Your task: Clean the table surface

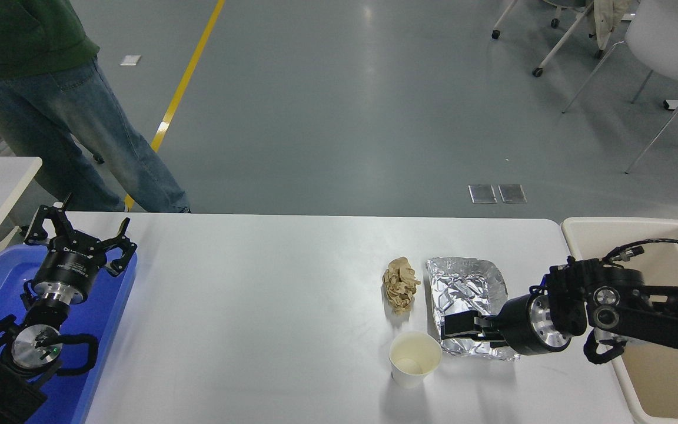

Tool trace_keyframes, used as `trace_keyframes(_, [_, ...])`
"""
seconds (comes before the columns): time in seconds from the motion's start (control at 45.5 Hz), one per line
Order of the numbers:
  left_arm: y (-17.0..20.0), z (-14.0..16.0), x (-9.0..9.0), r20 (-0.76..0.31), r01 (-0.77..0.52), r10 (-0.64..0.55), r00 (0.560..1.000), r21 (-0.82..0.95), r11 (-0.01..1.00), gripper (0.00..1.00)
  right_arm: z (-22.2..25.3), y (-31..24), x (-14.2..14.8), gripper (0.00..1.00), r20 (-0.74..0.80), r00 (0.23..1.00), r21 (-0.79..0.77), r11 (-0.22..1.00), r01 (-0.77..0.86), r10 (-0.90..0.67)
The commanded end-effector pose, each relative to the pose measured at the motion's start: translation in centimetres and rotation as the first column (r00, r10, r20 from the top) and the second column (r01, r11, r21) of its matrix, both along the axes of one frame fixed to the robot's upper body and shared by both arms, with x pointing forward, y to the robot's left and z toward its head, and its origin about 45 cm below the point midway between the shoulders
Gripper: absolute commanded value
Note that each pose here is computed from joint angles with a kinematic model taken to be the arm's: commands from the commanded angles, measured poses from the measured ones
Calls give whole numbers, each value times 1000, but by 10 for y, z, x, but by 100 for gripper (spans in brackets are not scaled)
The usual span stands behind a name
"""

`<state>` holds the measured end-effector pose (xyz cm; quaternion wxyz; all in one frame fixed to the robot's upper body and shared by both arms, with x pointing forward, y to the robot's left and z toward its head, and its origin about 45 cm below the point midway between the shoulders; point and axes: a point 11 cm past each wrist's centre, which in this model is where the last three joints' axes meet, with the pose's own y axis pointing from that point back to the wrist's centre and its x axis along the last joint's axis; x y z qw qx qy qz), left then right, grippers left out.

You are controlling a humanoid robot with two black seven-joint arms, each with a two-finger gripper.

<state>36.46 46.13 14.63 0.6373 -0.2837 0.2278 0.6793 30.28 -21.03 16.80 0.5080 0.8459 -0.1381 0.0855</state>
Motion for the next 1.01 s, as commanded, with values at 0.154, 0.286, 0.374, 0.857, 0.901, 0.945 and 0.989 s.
trace_keyframes(0.154, [0, 0, 0, 0, 0, 0, 1000, 0, 1000, 100, -17, 34, 2, 100, 67, 990, 14, 992, -126, 124])
trace_keyframes(0.286, [0, 0, 0, 0, 0, 0, 1000, 0, 1000, 100, -21, 33, 3, 100, 104, 981, -8, 986, -165, 165])
trace_keyframes(0.374, [0, 0, 0, 0, 0, 0, 1000, 0, 1000, 100, -22, 32, 3, 100, 107, 980, -15, 986, -167, 168])
trace_keyframes(0.857, [0, 0, 0, 0, 0, 0, 1000, 0, 1000, 100, -30, 25, 1, 97, 150, 963, -53, 975, -216, 222])
trace_keyframes(0.901, [0, 0, 0, 1, -1, 1, 1000, 0, 1000, 100, -29, 25, 2, 91, 160, 960, -55, 973, -225, 231])
trace_keyframes(0.945, [0, 0, 0, 0, 0, 0, 1000, 0, 1000, 100, -29, 26, 2, 79, 170, 954, -58, 969, -240, 246])
trace_keyframes(0.989, [0, 0, 0, 0, 0, 0, 1000, 0, 1000, 100, -28, 26, 2, 67, 182, 948, -59, 965, -254, 261])
